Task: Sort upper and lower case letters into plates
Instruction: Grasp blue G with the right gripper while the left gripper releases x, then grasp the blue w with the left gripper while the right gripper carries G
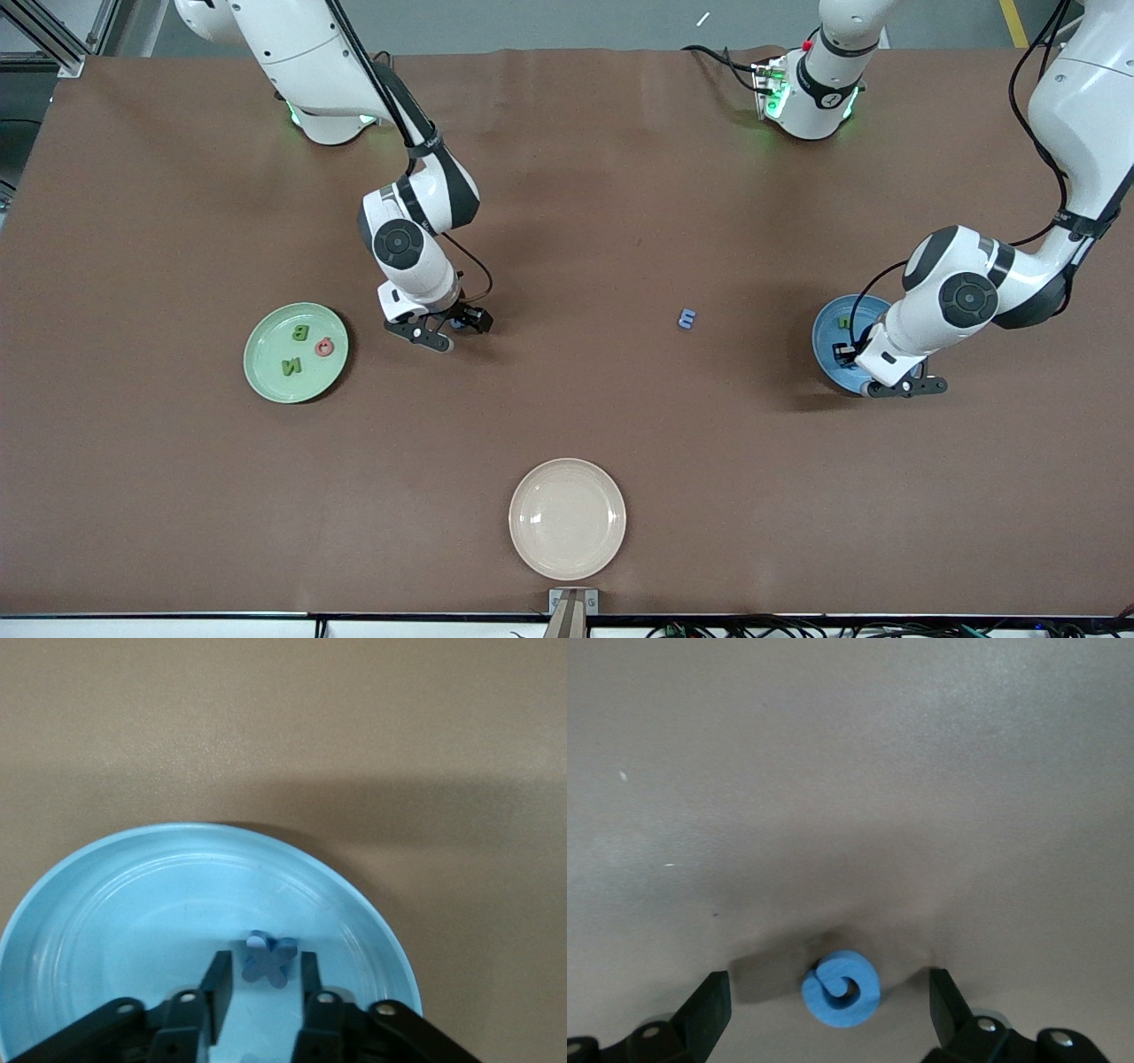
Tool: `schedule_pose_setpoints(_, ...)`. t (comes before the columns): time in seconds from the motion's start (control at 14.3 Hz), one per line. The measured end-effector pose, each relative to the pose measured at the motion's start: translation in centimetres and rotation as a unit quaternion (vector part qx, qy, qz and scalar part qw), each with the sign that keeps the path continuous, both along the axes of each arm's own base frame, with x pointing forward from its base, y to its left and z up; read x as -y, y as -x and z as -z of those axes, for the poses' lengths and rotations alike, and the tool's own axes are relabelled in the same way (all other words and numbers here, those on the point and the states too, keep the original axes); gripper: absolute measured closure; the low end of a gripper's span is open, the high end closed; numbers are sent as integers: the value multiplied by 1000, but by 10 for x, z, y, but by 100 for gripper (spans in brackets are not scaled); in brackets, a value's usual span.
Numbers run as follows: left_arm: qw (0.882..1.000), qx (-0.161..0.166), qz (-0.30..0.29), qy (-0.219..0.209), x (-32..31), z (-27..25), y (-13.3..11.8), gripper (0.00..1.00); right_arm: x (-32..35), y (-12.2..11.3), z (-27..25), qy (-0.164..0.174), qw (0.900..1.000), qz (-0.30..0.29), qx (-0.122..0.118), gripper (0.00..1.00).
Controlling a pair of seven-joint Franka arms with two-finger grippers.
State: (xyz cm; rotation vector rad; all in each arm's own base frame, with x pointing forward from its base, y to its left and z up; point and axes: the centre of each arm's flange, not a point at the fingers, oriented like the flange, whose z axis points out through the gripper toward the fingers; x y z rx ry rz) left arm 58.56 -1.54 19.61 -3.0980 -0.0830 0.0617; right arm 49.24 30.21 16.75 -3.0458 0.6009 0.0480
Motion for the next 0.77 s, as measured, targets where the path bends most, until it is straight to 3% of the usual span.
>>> schedule_pose_setpoints(0.35,1000,22,9,6,15,-23,-10,5,2,0,1,1,1000,2,1,9)
schedule_pose_setpoints(0.42,1000,26,12,7,23,-32,-11,0,2,0,1,1,1000,2,1,10)
schedule_pose_setpoints(0.77,999,32,-16,20,80,-74,-7,0,2,-1,-3,-1,1000,2,4,28)
